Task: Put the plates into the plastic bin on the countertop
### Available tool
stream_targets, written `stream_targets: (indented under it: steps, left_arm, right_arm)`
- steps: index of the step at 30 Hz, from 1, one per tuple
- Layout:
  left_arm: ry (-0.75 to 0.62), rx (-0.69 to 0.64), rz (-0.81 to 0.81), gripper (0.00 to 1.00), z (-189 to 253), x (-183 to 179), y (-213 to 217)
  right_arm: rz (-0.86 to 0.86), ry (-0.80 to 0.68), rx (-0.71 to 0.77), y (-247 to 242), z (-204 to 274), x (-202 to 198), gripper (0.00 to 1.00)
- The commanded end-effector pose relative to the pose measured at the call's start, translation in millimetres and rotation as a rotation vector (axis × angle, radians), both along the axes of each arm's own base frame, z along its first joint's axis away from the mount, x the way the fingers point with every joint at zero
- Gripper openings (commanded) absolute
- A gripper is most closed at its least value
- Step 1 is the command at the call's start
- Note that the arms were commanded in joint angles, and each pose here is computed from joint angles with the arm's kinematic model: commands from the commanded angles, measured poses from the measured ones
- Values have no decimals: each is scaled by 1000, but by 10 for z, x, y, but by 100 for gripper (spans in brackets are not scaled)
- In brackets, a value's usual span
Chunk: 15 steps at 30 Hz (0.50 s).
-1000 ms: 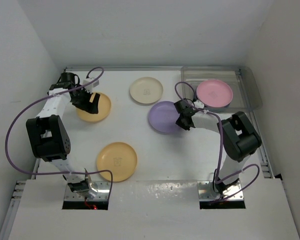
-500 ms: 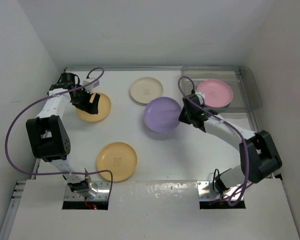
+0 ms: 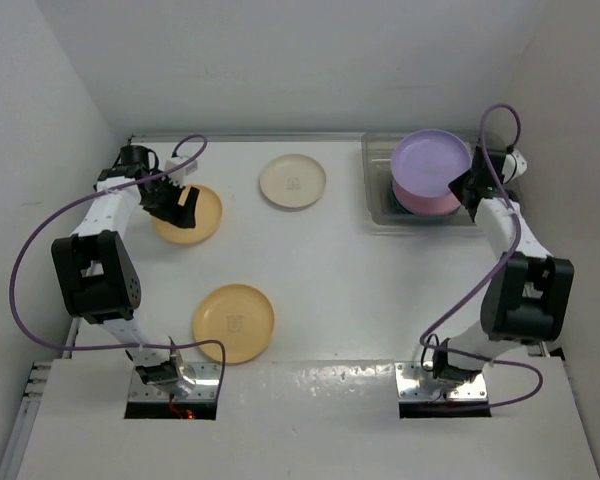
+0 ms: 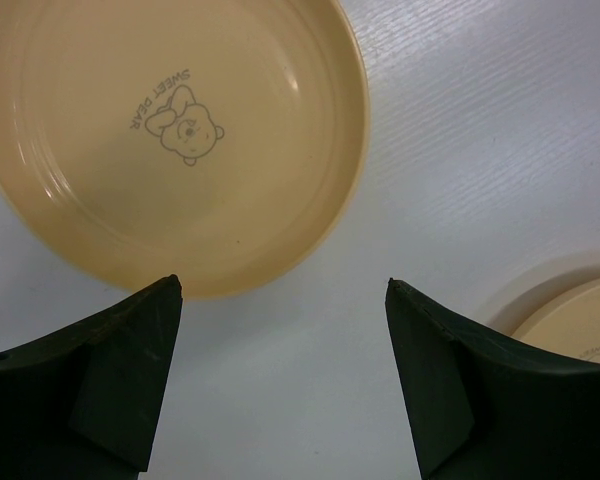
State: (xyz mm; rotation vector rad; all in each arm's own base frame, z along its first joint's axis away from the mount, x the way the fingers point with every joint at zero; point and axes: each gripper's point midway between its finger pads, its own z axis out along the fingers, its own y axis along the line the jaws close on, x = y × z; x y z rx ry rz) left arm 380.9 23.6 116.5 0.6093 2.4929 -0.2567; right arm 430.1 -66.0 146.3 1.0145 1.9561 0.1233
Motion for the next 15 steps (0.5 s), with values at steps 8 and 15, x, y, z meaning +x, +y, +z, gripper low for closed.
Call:
stream_targets:
  steps: [8,15]
  left_arm:
    - [-34,4,12,84,103,39,69]
    - [-32,12,17,84,97,62,89]
  right_arm:
    - [-125,101,-26,-603,-281,331,0]
    - [-61,190,-8,-522,-541,281,6]
